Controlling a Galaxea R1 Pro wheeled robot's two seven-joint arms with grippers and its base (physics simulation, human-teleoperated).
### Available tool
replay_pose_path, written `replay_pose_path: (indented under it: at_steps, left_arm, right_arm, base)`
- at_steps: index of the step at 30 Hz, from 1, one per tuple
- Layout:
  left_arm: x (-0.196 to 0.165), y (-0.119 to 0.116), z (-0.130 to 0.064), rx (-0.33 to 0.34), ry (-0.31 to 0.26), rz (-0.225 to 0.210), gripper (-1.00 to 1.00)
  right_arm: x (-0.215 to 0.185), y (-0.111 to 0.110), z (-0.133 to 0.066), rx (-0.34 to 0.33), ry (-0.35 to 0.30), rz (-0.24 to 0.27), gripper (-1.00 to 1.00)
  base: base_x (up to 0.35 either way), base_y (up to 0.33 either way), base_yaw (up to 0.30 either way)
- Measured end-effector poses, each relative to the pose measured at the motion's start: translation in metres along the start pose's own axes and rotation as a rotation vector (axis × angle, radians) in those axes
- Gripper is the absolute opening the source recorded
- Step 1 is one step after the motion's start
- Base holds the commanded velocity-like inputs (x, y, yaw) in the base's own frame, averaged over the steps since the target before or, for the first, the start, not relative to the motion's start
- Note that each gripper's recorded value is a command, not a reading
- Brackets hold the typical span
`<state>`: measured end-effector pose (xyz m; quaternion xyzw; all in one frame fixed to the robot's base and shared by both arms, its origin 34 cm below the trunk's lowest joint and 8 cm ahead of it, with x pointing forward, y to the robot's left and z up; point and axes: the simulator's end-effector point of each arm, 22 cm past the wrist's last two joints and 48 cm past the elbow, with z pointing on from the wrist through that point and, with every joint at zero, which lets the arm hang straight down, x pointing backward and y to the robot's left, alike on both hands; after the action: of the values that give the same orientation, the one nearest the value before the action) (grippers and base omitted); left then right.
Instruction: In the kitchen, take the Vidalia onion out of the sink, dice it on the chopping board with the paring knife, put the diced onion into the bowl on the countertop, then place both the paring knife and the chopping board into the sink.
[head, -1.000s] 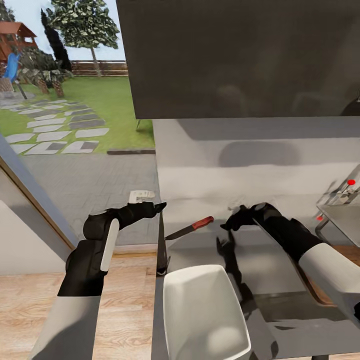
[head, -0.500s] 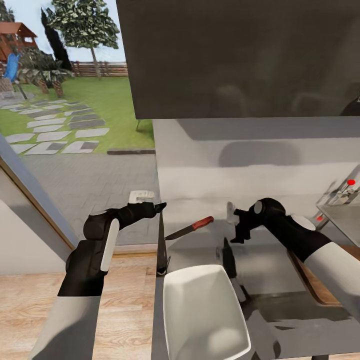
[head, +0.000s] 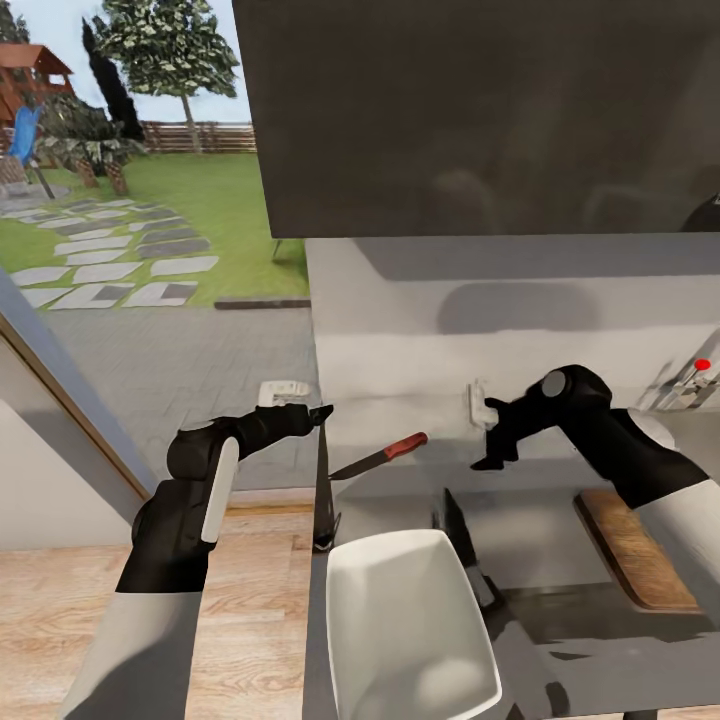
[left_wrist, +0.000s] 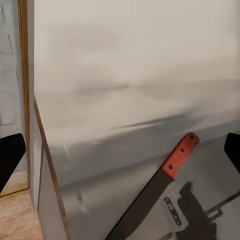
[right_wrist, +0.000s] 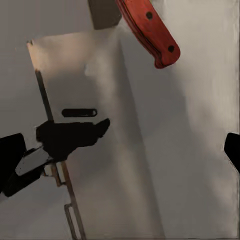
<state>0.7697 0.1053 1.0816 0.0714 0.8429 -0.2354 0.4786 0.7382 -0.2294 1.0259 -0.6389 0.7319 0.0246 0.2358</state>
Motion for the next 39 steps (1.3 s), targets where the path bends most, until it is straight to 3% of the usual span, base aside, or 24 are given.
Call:
replay_pose_path:
  at_steps: [1, 5, 12, 18, 27, 34, 39]
  left_arm:
    - [0.0, -0.001, 0.0, 0.001, 0.0, 0.001, 1.0]
    - [0.001, -0.006, 0.001, 0.009, 0.004, 0.013, 1.0]
    - [0.002, -0.011, 0.002, 0.017, 0.008, 0.023, 1.0]
    - [0.002, -0.011, 0.003, 0.017, 0.008, 0.023, 1.0]
    - [0.002, -0.012, 0.002, 0.018, 0.008, 0.024, 1.0]
    - [0.002, -0.012, 0.002, 0.018, 0.007, 0.025, 1.0]
    - [-0.003, -0.013, 0.0, 0.019, -0.004, 0.029, 1.0]
  right_arm:
    - [0.007, -0.009, -0.01, 0.021, -0.003, -0.007, 1.0]
    - [0.025, -0.016, -0.013, 0.04, 0.05, -0.032, 1.0]
    - [0.062, -0.028, -0.009, 0.011, 0.117, 0.049, 1.0]
    - [0.066, -0.036, -0.013, 0.008, 0.129, 0.065, 1.0]
    - [0.057, -0.035, -0.013, 0.006, 0.131, 0.0, 1.0]
    - [0.024, -0.016, -0.01, -0.025, 0.157, -0.17, 1.0]
    - [0.015, -0.02, -0.022, -0.018, 0.122, -0.17, 1.0]
  base:
    - [0.0, 0.0, 0.0]
    - [0.0, 0.0, 0.0]
    - [0.0, 0.0, 0.0]
    - [0.0, 0.0, 0.0]
    - [0.0, 0.0, 0.0]
    - [0.0, 0.0, 0.0]
    - [0.0, 0.0, 0.0]
